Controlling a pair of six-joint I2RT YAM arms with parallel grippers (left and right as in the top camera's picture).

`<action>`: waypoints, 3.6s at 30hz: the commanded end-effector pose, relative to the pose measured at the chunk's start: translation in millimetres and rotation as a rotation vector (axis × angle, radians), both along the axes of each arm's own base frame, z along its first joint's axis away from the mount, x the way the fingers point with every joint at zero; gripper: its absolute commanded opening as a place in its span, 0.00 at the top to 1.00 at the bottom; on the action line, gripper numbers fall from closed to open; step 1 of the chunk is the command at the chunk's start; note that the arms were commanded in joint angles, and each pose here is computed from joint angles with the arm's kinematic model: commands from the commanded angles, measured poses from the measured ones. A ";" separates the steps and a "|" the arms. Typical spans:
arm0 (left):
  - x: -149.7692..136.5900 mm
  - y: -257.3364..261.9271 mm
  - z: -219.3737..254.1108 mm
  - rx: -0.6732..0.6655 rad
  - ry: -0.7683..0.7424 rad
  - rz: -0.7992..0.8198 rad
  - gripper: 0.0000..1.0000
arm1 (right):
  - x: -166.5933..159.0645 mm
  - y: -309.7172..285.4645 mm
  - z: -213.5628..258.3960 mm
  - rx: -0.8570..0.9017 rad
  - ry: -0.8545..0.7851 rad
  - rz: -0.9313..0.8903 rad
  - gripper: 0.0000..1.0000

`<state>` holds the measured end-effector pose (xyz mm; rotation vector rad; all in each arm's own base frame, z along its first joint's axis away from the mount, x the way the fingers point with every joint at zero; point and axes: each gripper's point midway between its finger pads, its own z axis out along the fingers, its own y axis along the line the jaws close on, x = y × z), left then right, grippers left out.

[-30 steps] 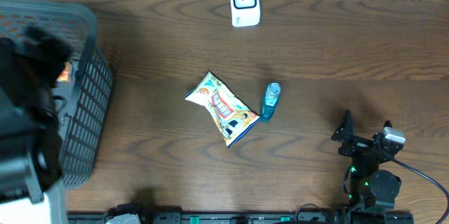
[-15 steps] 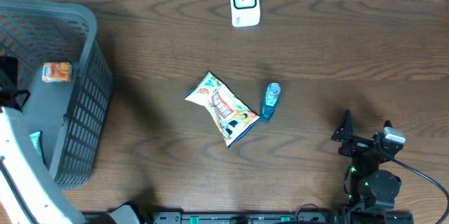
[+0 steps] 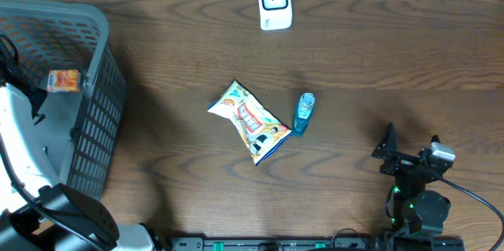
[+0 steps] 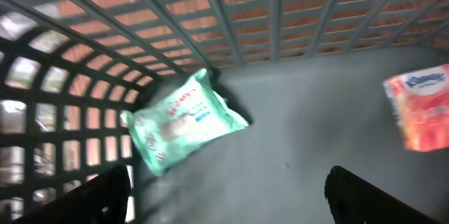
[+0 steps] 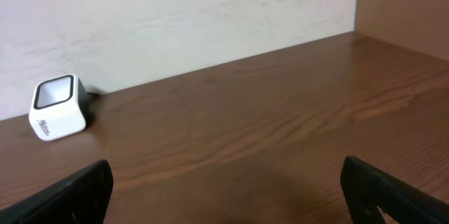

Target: Scan the item barcode

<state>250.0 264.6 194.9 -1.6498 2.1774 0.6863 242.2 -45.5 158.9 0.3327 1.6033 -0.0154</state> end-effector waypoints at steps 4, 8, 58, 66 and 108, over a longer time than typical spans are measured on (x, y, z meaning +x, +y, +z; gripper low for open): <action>-27.9 13.5 2.4 0.080 0.136 0.022 0.11 | -0.5 -1.4 0.2 -0.008 0.000 -0.006 0.01; -37.6 13.7 -17.5 0.061 0.141 0.075 0.11 | -0.5 -1.4 0.1 -0.007 0.000 -0.006 0.01; -65.1 16.6 -167.3 -0.038 0.300 0.076 0.31 | -0.6 -1.5 0.2 -0.007 0.000 -0.006 0.01; -68.5 13.9 -178.2 -0.031 0.291 0.077 0.67 | -0.5 -1.4 0.1 -0.008 0.000 -0.006 0.01; 63.0 -28.2 -86.7 -0.057 -0.139 -0.336 0.00 | -0.5 -1.4 0.2 -0.007 0.000 -0.006 0.01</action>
